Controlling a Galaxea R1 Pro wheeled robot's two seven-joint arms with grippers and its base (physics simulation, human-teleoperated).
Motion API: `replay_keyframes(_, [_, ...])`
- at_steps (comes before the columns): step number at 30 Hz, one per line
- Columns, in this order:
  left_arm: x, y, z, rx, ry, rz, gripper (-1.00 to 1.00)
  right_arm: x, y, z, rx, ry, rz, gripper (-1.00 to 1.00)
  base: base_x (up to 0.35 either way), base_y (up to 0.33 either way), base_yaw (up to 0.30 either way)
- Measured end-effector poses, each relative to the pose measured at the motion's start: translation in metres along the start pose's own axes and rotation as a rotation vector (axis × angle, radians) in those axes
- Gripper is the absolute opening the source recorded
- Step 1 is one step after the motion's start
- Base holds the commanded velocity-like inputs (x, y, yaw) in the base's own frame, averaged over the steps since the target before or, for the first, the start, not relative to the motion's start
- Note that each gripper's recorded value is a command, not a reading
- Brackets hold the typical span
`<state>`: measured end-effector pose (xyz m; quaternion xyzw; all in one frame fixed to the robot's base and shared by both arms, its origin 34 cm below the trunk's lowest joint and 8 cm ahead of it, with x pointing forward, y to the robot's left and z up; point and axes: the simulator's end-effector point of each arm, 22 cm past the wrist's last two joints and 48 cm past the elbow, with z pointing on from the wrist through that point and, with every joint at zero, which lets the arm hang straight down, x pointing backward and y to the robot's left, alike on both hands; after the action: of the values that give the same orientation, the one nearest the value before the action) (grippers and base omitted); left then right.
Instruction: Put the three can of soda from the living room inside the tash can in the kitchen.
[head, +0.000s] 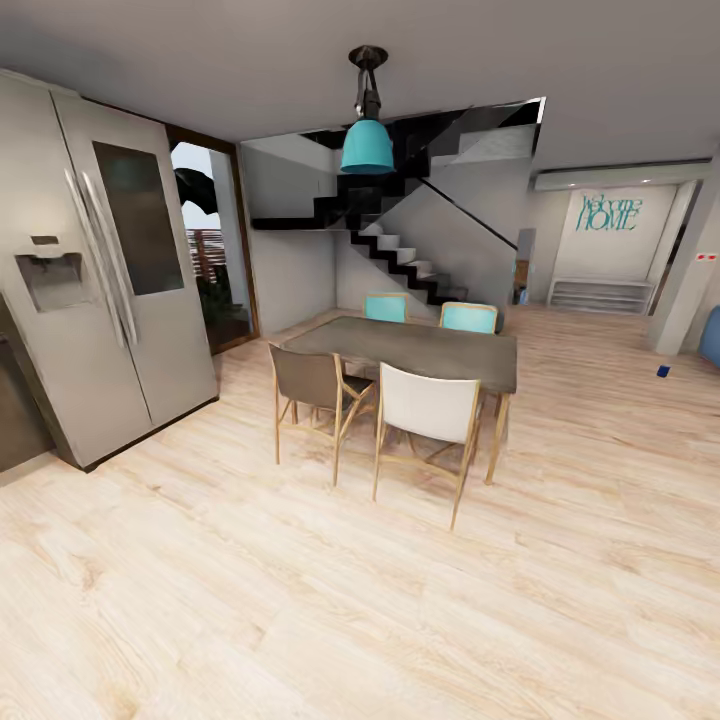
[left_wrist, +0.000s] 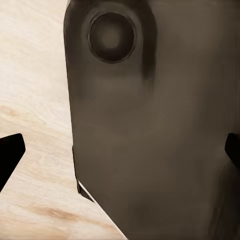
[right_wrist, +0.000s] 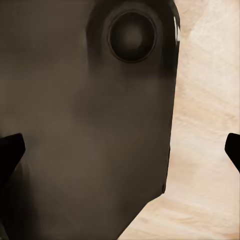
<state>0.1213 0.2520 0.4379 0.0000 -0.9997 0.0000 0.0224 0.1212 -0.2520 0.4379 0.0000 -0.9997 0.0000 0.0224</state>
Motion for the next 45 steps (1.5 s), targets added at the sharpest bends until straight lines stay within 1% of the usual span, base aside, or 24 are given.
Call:
replay_keyframes(1, [0.000,0.000,0.000,0.000,0.000,0.000,1.00,0.000,0.000,0.000,0.000,0.000,0.000,1.00,0.000,0.000,0.000])
replay_keyframes(3, [0.006,0.001,0.000,0.000,0.019,0.007,1.00,0.002,0.003,0.000,-0.009,0.004,-0.020,1.00,0.000,0.000,0.000])
replay_keyframes(4, [0.007,0.001,0.000,0.000,0.021,0.007,1.00,0.002,0.003,0.000,-0.009,0.005,-0.022,1.00,0.000,0.000,0.000])
replay_keyframes(27, [0.007,0.001,0.000,0.000,0.022,0.008,1.00,0.002,0.004,0.000,-0.009,0.005,-0.023,1.00,0.000,0.000,0.000])
replay_keyframes(28, [0.005,0.005,0.000,-0.006,0.018,0.004,1.00,0.000,0.001,0.000,-0.007,-0.001,-0.023,1.00,0.000,0.000,0.000])
replay_keyframes(31, [0.001,0.018,0.000,-0.022,0.008,-0.005,1.00,-0.006,-0.007,0.000,0.004,-0.021,-0.022,1.00,0.000,0.000,0.000])
replay_keyframes(36, [-0.001,0.023,0.000,-0.028,0.002,-0.007,1.00,-0.015,-0.010,0.000,0.009,-0.055,-0.023,1.00,0.000,0.000,0.000])
replay_keyframes(39, [-0.009,0.025,0.000,-0.031,-0.017,-0.004,1.00,-0.023,-0.013,-0.001,0.012,-0.081,-0.023,1.00,0.000,0.000,0.000])
replay_keyframes(40, [-0.012,0.026,-0.001,-0.031,-0.023,-0.004,1.00,-0.037,-0.013,-0.002,0.011,-0.144,-0.024,1.00,0.000,0.000,0.000])
replay_keyframes(42, [-0.020,0.026,-0.001,-0.031,-0.039,-0.003,1.00,-0.043,-0.013,-0.003,0.011,-0.158,-0.025,1.00,0.000,0.000,0.000])
replay_keyframes(44, [-0.034,0.026,-0.001,-0.031,-0.067,-0.001,1.00,-0.053,-0.013,-0.004,0.011,-0.178,-0.031,1.00,0.000,0.000,0.000])
replay_keyframes(45, [-0.074,0.026,-0.005,-0.031,-0.149,0.002,1.00,-0.088,-0.015,-0.009,0.014,-0.257,-0.044,1.00,0.000,0.000,0.000])
